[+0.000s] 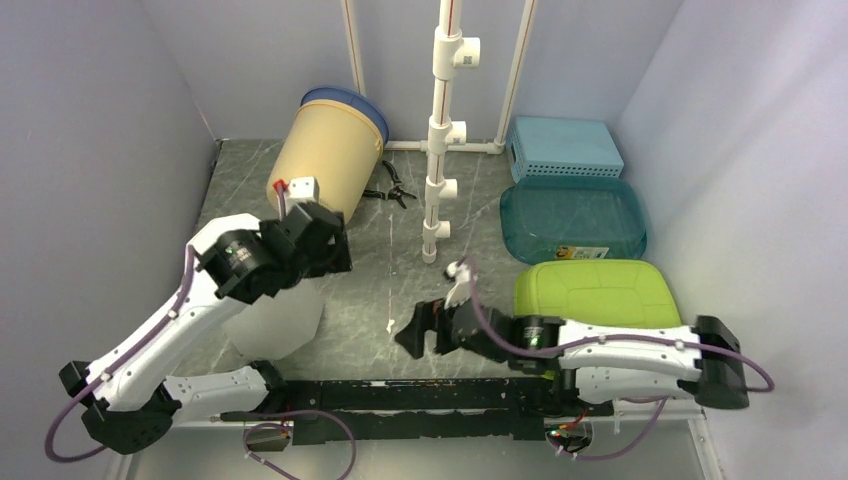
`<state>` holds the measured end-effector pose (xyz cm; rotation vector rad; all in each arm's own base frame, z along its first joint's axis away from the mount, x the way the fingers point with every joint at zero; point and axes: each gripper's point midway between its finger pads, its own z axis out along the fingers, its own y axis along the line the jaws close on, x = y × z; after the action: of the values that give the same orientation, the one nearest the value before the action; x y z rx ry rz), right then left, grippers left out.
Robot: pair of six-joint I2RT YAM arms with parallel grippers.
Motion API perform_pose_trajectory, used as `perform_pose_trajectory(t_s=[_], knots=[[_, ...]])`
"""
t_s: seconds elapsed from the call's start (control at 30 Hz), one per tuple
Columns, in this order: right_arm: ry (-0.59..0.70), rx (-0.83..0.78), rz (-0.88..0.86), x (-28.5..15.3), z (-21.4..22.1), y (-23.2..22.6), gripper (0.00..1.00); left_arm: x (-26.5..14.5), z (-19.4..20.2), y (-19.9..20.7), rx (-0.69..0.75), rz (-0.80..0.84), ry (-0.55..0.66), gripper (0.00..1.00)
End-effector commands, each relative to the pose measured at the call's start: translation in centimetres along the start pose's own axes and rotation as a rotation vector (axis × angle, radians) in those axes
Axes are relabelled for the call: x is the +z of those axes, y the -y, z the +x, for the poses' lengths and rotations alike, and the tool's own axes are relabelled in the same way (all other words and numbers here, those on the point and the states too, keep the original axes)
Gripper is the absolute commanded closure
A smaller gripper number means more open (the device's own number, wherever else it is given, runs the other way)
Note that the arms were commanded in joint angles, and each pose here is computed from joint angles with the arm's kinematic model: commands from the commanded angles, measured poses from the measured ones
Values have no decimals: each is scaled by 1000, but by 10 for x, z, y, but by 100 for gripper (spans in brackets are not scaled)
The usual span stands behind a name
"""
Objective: Turn the large container upside down
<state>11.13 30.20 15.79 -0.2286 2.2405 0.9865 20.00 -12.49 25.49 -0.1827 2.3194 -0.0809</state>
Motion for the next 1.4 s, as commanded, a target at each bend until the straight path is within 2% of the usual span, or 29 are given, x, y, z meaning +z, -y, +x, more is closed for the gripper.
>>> perform_pose_trajectory(t_s=[0.0, 0.2, 0.33, 0.47, 0.6, 0.8, 0.97, 1.1, 1.17, 1.23, 1.37], knots=[[245, -55, -73, 26, -24, -47, 0, -23, -63, 39, 86, 240, 68, 5], [234, -179, -127, 97, -6, -97, 0, -43, -118, 44, 131, 264, 110, 5], [264, -227, -214, 136, -2, -137, 0, -37, -123, 23, 108, 211, 90, 5], [216, -277, -262, 177, 12, -169, 0, -37, -119, 4, 72, 191, 73, 5], [190, -256, -295, 210, 25, -192, 0, -39, -117, -6, 72, 182, 58, 5], [220, -185, -41, 266, 11, -162, 0, -44, -116, -14, 76, 163, 51, 5], [191, -62, 54, 319, -28, -128, 0, -47, -113, -29, 72, 106, 62, 5], [159, -15, 10, 337, -62, -116, 0, -44, -107, -35, 63, 80, 46, 5], [91, -90, -123, 335, -65, -131, 0, -43, -104, -39, 52, 66, 41, 5], [59, -135, -162, 321, -62, -134, 0, -42, -103, -42, 34, 56, 50, 5], [87, -181, -184, 272, -46, -128, 0, -43, -96, -45, -13, 51, 47, 5]])
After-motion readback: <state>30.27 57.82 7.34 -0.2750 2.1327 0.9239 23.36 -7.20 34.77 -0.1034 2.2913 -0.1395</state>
